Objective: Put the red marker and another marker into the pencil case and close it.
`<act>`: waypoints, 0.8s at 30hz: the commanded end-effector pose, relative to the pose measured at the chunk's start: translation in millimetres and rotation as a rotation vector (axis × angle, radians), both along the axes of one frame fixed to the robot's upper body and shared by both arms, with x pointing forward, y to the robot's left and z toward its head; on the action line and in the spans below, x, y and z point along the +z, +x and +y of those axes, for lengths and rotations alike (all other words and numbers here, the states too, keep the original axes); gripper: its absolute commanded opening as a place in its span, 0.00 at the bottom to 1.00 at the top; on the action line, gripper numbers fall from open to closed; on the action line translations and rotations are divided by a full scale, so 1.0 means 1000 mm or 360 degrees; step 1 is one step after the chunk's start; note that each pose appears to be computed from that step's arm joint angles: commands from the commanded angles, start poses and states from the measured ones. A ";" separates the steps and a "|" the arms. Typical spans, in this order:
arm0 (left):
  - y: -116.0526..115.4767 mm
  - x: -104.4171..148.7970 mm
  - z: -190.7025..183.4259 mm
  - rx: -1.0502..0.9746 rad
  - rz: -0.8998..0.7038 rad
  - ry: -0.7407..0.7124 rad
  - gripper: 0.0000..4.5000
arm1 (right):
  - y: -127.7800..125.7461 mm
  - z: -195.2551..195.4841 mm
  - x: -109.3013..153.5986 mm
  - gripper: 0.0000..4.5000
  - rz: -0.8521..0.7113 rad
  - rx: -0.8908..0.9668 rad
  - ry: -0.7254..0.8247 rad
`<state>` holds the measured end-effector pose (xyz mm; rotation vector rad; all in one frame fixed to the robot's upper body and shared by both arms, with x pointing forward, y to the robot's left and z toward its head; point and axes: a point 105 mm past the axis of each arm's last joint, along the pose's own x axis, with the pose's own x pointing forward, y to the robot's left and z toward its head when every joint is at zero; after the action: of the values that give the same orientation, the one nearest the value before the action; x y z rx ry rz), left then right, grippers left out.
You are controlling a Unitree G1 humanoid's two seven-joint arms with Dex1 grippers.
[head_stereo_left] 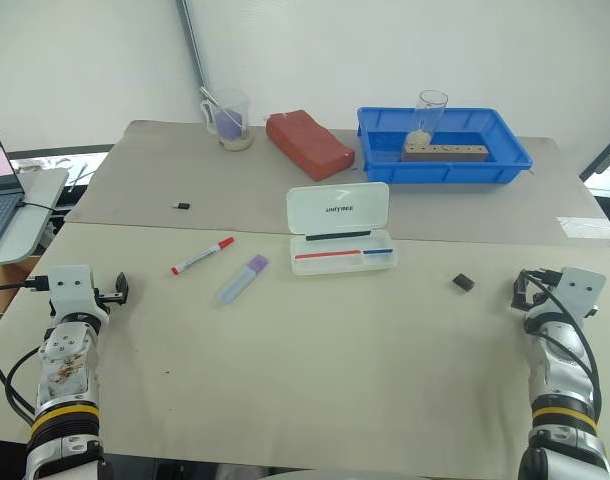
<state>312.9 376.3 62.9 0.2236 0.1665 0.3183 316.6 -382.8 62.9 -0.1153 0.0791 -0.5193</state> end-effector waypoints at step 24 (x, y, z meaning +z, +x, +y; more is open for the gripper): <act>0.032 0.124 -0.264 -0.2390 0.0141 0.0570 1.00 | -0.033 0.221 0.101 0.99 0.0203 0.2178 -0.0134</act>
<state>343.4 117.4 185.6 0.6039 0.0135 -1.1454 287.2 -169.9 156.0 -0.2479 0.1107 0.8376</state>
